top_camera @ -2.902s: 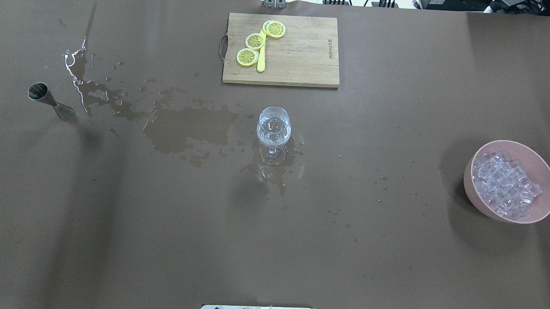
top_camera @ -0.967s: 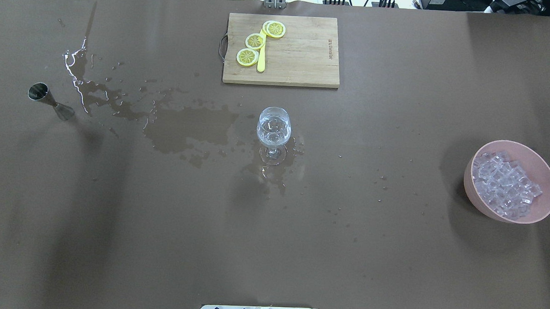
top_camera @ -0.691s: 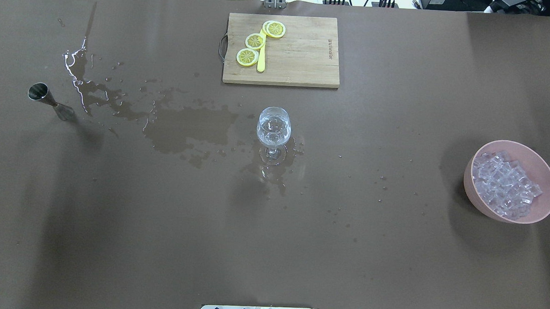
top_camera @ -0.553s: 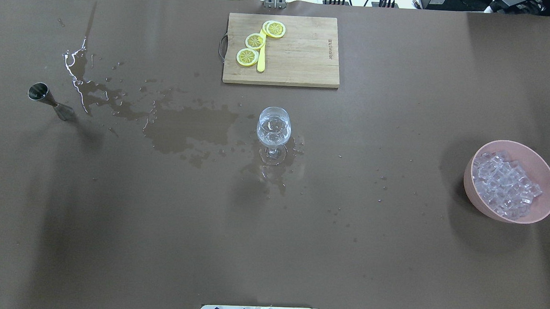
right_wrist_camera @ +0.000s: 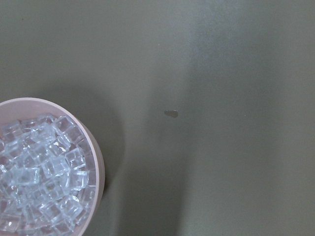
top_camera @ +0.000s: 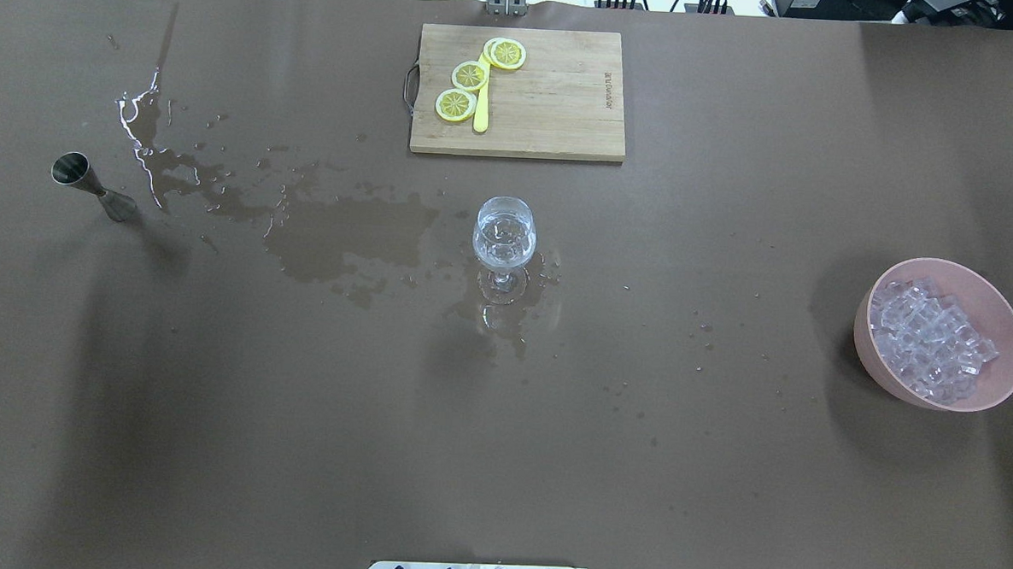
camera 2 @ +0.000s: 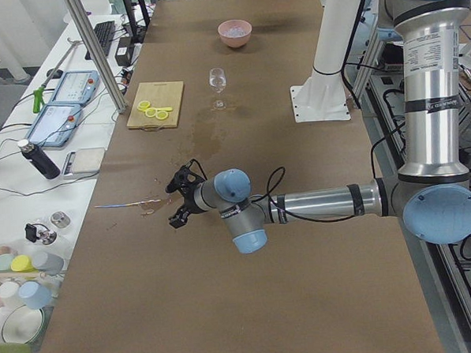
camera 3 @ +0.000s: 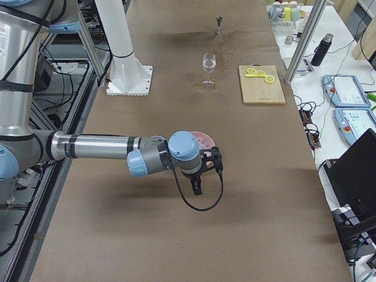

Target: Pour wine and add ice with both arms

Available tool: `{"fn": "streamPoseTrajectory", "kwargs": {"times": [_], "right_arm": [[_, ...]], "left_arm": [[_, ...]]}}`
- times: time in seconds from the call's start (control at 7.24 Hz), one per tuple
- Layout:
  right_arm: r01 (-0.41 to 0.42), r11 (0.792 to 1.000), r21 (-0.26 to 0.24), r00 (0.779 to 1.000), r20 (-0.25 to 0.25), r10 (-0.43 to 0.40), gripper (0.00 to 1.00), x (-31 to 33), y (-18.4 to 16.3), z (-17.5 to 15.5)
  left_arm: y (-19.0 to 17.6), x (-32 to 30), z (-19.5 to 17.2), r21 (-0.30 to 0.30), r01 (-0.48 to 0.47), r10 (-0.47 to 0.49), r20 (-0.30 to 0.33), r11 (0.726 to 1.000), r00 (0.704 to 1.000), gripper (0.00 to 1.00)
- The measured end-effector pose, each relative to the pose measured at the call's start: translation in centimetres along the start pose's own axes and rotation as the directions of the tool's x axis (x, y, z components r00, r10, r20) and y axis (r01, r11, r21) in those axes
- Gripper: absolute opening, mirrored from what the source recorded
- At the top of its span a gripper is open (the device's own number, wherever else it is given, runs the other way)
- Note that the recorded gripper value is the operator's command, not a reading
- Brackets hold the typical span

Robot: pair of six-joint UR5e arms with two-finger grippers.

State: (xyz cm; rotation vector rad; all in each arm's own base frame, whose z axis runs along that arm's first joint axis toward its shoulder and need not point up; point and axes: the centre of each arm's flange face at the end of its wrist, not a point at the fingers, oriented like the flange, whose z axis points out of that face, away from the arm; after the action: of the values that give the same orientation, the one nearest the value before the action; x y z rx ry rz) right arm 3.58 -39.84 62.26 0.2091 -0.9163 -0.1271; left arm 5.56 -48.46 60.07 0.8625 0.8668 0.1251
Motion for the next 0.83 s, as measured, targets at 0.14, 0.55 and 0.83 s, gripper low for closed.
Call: {"fn": "streamPoseTrajectory", "kwargs": {"times": [0.14, 0.55, 0.83], "right_arm": [[0.000, 1.000, -0.001, 1.000, 0.017, 0.000, 1.00, -0.2, 0.0, 0.0], [-0.001, 1.000, -0.004, 1.000, 0.030, 0.001, 1.00, -0.2, 0.1, 0.1], [-0.002, 1.000, -0.004, 0.999, 0.032, 0.002, 1.00, -0.2, 0.1, 0.1]], "left_arm": [[0.7, 1.6, 2.1, 0.015, -0.011, 0.012, -0.033, 1.000, 0.999, 0.98], [1.2, 4.3, 3.4, 0.095, -0.060, 0.070, -0.103, 0.994, 0.992, 0.97], [2.5, 5.8, 4.0, 0.151, -0.089, 0.104, -0.099, 0.984, 0.990, 0.98]]}}
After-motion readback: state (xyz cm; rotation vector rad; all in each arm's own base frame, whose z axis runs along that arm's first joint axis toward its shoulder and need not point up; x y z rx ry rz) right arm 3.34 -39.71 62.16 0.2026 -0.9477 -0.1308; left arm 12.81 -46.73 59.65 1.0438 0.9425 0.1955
